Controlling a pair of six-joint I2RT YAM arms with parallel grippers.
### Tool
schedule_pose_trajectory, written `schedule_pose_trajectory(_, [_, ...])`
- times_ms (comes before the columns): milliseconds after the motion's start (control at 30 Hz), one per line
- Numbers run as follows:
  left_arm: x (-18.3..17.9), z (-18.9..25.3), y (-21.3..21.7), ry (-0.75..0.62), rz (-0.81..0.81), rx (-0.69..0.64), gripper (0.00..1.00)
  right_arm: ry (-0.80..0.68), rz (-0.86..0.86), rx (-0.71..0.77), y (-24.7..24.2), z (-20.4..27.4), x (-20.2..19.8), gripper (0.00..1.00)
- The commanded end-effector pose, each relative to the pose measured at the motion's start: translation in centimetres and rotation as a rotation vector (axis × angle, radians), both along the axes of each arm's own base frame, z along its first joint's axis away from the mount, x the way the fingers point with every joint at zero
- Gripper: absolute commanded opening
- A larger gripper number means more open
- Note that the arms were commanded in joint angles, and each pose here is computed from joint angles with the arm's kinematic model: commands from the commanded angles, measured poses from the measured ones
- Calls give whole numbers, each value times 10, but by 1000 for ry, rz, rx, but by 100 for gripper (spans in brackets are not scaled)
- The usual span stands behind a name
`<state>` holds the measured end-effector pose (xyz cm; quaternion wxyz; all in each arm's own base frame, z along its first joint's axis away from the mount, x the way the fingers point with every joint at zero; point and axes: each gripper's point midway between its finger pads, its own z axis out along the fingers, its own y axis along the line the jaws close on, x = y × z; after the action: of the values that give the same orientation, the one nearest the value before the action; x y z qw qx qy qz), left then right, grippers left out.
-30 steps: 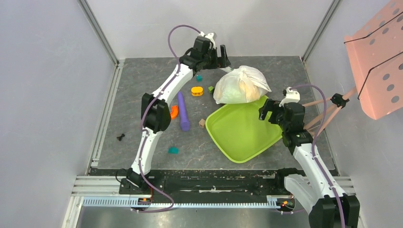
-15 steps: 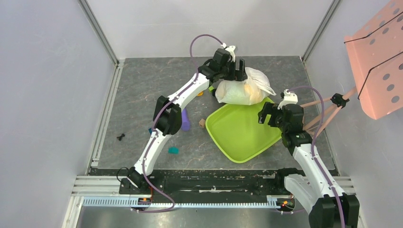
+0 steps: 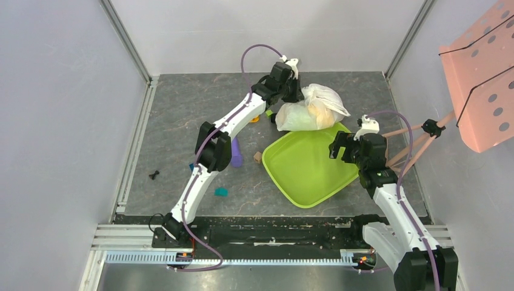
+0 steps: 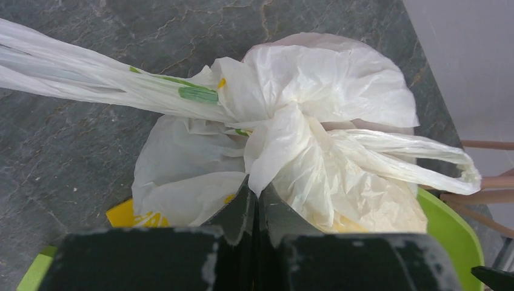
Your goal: Take the fake fruits out of the plastic bag
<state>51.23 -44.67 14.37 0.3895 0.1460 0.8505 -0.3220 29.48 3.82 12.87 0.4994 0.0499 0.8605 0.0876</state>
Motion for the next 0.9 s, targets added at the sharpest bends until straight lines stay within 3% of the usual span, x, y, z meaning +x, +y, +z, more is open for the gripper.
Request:
schedule_pose_trajectory(0, [-19, 141, -6, -242, -80, -135, 2, -36, -9, 9, 0, 10, 1, 98])
schedule_pose_trajectory(167, [-47, 212, 11, -381, -113, -144, 2, -61, -111, -3, -16, 24, 3, 98])
schedule_pose_trajectory(400, [-95, 223, 55, -516, -241, 36, 2, -122, -118, 11, -15, 56, 10, 98])
schedule_pose_trajectory(633, [-156, 202, 106, -613, -380, 187, 2, -349, 191, 64, 33, 105, 12, 99])
schedule_pose_trajectory(733, [-185, 180, 129, -638, -443, 246, 2, -473, 360, 120, 62, 125, 1, 95])
schedule_pose_trajectory(867, [-214, 162, 159, -637, -400, 245, 2, -485, 471, 202, 86, 135, -6, 91])
